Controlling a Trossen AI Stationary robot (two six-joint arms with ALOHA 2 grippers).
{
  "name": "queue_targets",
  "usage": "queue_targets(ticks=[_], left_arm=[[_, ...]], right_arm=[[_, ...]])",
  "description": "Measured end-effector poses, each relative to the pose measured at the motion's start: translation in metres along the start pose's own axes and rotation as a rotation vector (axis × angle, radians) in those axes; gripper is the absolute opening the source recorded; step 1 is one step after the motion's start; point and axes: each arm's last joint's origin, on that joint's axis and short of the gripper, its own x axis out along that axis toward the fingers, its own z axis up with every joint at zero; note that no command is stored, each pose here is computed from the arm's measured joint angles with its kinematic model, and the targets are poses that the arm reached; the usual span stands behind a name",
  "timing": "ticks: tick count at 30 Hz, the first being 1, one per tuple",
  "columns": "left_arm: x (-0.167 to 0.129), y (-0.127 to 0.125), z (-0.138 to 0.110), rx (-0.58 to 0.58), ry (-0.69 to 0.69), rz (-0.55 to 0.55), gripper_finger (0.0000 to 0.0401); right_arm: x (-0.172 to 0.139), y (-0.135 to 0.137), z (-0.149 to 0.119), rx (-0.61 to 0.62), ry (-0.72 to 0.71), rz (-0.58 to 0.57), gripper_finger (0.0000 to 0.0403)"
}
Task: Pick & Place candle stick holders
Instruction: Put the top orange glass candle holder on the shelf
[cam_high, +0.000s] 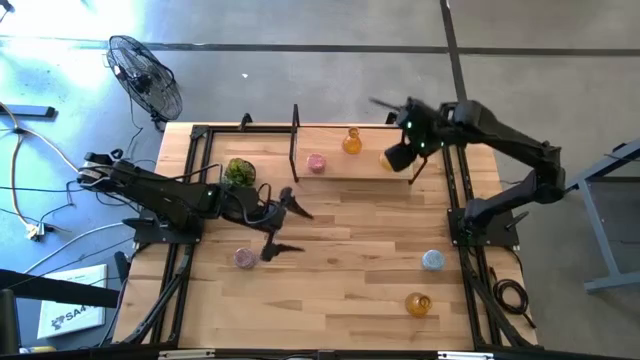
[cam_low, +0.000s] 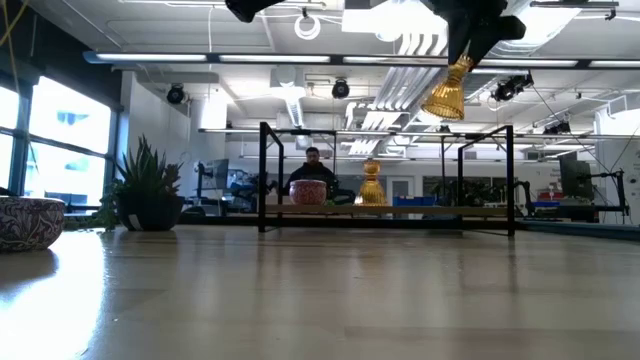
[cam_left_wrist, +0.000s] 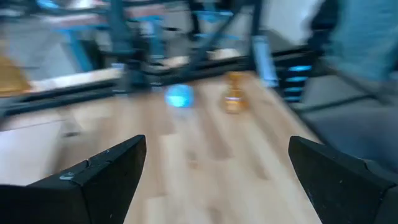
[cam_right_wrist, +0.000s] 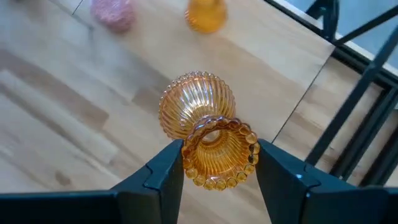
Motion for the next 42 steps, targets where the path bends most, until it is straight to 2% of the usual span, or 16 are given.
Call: queue_targets(ticks=[6, 12, 17, 23, 30, 42], left_arm=[[-0.017, 0.009, 0.01, 0.063, -0.026, 0.281, 0.0386], [-0.029, 0.013, 0.016, 0.117, -0.036, 0.403, 0.0386], [-0.031, 0.013, 0.015, 0.128, -0.012, 0.431, 0.0386], [-0.031, 0.014, 0.011, 0.138, 0.034, 0.463, 0.0386], [-0.034, 0.014, 0.01, 0.102, 0.044, 0.471, 0.0386], [-0.038, 0.014, 0.008, 0.075, 0.062, 0.467, 0.0386]], right_arm=[[0.027, -0.021, 0.03, 0.016, 0.039, -0.021, 0.0161], [0.073, -0.038, 0.064, -0.008, 0.13, -0.027, 0.0161], [0.097, -0.054, 0.085, -0.023, 0.184, -0.125, 0.0161], [0.112, -0.064, 0.099, -0.026, 0.204, -0.153, 0.0161], [0.128, -0.071, 0.104, -0.021, 0.228, -0.187, 0.0161], [0.132, -0.075, 0.107, -0.021, 0.219, -0.202, 0.0161]])
